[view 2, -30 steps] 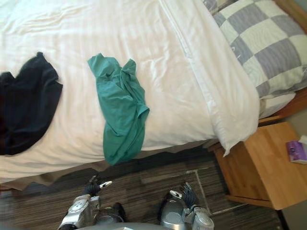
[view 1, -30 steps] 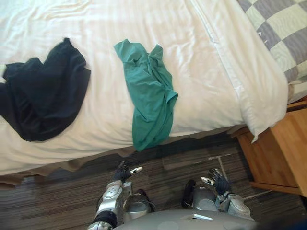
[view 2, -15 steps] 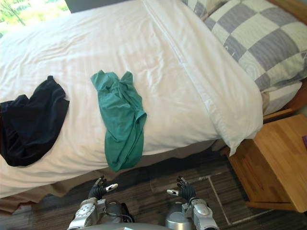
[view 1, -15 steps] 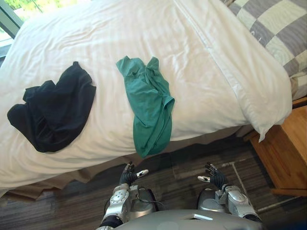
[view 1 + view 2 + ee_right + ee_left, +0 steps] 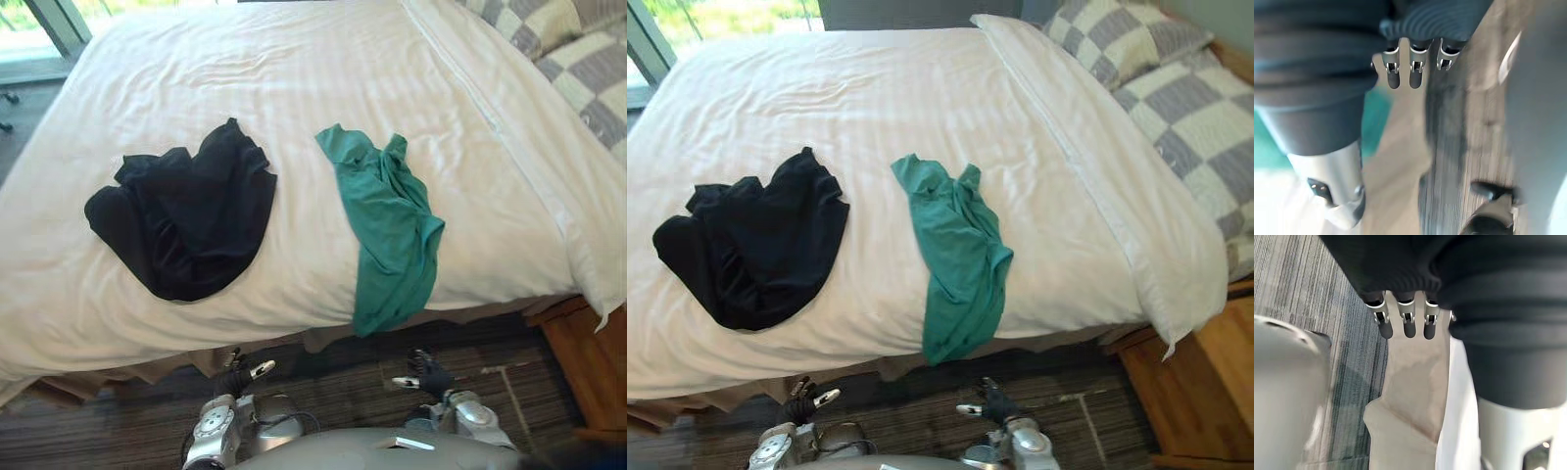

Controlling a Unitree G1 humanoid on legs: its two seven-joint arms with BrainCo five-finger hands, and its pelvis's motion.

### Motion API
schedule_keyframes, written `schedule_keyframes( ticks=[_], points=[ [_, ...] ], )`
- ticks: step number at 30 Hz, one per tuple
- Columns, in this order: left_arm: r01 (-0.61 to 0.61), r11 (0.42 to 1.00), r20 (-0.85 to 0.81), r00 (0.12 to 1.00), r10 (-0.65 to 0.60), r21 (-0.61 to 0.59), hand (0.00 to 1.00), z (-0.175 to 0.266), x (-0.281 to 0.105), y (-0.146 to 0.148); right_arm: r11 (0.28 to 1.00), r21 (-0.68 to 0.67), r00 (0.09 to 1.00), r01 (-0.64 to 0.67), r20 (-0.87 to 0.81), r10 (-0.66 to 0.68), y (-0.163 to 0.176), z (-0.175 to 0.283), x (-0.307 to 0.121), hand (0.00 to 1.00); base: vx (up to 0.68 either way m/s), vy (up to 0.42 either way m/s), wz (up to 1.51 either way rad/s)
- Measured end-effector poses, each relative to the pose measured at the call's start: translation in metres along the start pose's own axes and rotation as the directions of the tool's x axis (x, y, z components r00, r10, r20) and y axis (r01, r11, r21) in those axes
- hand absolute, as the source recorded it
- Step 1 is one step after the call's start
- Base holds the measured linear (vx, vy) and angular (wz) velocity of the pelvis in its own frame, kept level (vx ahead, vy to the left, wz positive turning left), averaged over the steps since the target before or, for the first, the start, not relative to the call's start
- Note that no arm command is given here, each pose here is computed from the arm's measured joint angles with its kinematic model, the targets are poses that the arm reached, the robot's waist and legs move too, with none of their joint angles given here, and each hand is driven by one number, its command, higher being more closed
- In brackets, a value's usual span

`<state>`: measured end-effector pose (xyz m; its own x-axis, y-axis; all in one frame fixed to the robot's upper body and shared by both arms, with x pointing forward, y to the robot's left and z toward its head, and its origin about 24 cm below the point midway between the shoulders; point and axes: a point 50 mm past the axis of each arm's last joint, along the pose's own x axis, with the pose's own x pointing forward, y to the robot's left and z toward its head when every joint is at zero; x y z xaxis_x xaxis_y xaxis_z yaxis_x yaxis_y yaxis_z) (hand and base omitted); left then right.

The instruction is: Tidy the bed and pick cloth on bed and put in laundry

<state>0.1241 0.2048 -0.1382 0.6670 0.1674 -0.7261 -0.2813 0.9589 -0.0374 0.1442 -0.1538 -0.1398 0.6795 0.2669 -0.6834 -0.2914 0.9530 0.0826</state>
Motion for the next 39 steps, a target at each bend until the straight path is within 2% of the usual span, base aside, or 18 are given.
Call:
schedule_keyframes(
  ticks=[4,9,13,16,18,19,20,21,22,24,27,29,30,32,34,36,38,39],
  points=[
    [0.076,0.997,-0.004,0.997,-0.076,0.015,0.0,0.002,0.004,-0.022,0.999,0.03,0.998,-0.029,0.06,0.027,0.006,0.016,0.008,0.0,0.12,0.054,-0.08],
    [0.062,0.998,-0.039,0.997,-0.061,0.02,0.0,-0.009,0.001,-0.027,0.995,0.098,0.999,-0.022,0.04,0.018,0.01,0.004,0.003,0.0,0.07,-0.029,0.02],
    [-0.055,0.993,-0.074,0.996,0.047,-0.103,0.0,-0.015,0.0,-0.014,0.969,0.223,0.994,0.105,-0.011,-0.106,0.001,-0.002,0.001,0.0,-0.01,0.006,0.01],
    [-0.171,0.955,-0.119,0.982,0.146,-0.243,0.0,-0.022,-0.004,-0.002,0.892,0.374,0.967,0.253,-0.083,-0.24,-0.014,-0.012,-0.004,0.0,-0.06,0.036,0.08],
    [-0.312,0.866,-0.179,0.949,0.261,-0.39,0.0,-0.029,-0.008,0.017,0.734,0.54,0.907,0.412,-0.17,-0.384,-0.033,-0.027,-0.017,0.0,-0.09,0.038,0.09],
    [-0.349,0.835,-0.196,0.936,0.292,-0.425,0.0,-0.031,-0.01,0.022,0.685,0.575,0.888,0.447,-0.194,-0.416,-0.037,-0.032,-0.021,0.0,-0.11,0.025,0.09],
    [-0.42,0.761,-0.234,0.908,0.349,-0.495,0.0,-0.036,-0.015,0.033,0.578,0.636,0.843,0.512,-0.242,-0.481,-0.046,-0.042,-0.031,0.0,-0.14,0.014,0.12],
    [-0.495,0.653,-0.288,0.868,0.405,-0.574,0.0,-0.043,-0.021,0.044,0.444,0.686,0.779,0.576,-0.298,-0.551,-0.056,-0.056,-0.047,0.0,-0.12,0.009,0.11],
    [-0.506,0.633,-0.298,0.861,0.412,-0.586,0.0,-0.045,-0.022,0.046,0.426,0.69,0.769,0.585,-0.306,-0.562,-0.057,-0.057,-0.049,0.0,-0.12,0.009,0.04],
    [-0.583,0.424,-0.372,0.793,0.483,-0.693,0.0,-0.051,-0.032,0.064,0.279,0.711,0.658,0.645,-0.331,-0.677,-0.074,-0.067,-0.074,0.0,-0.15,0.011,-0.04],
    [-0.594,0.243,-0.365,0.716,0.595,-0.767,0.0,-0.037,-0.043,0.095,0.155,0.743,0.505,0.651,-0.271,-0.82,-0.103,-0.057,-0.102,0.0,-0.11,0.014,0.04],
    [-0.582,0.155,-0.352,0.66,0.664,-0.798,0.0,-0.024,-0.051,0.118,0.11,0.78,0.406,0.616,-0.194,-0.893,-0.124,-0.039,-0.117,0.0,-0.05,0.014,0.09],
    [-0.574,0.127,-0.347,0.641,0.685,-0.809,0.0,-0.02,-0.053,0.125,0.109,0.788,0.376,0.606,-0.162,-0.912,-0.132,-0.032,-0.123,0.0,-0.02,0.023,0.05],
    [-0.506,0.028,-0.311,0.571,0.76,-0.862,0.0,-0.002,-0.068,0.155,0.119,0.82,0.229,0.559,-0.015,-0.973,-0.16,-0.002,-0.152,0.0,0.02,0.027,0.04],
    [-0.426,-0.012,-0.255,0.519,0.816,-0.905,0.0,0.015,-0.082,0.177,0.153,0.83,0.112,0.536,0.109,-0.988,-0.175,0.024,-0.175,0.0,0.08,0.018,0.09],
    [-0.338,-0.011,-0.179,0.471,0.864,-0.941,0.0,0.034,-0.095,0.194,0.213,0.828,0.027,0.519,0.233,-0.972,-0.184,0.047,-0.193,0.0,0.11,0.013,0.13],
    [-0.179,0.076,-0.007,0.424,0.906,-0.981,0.0,0.068,-0.111,0.21,0.322,0.748,-0.024,0.581,0.411,-0.911,-0.186,0.082,-0.207,0.0,0.09,-0.004,0.12],
    [-0.146,0.11,0.041,0.411,0.911,-0.983,0.0,0.078,-0.114,0.212,0.353,0.719,-0.027,0.598,0.459,-0.888,-0.185,0.092,-0.209,0.0,0.06,-0.01,0.08]
  ],
)
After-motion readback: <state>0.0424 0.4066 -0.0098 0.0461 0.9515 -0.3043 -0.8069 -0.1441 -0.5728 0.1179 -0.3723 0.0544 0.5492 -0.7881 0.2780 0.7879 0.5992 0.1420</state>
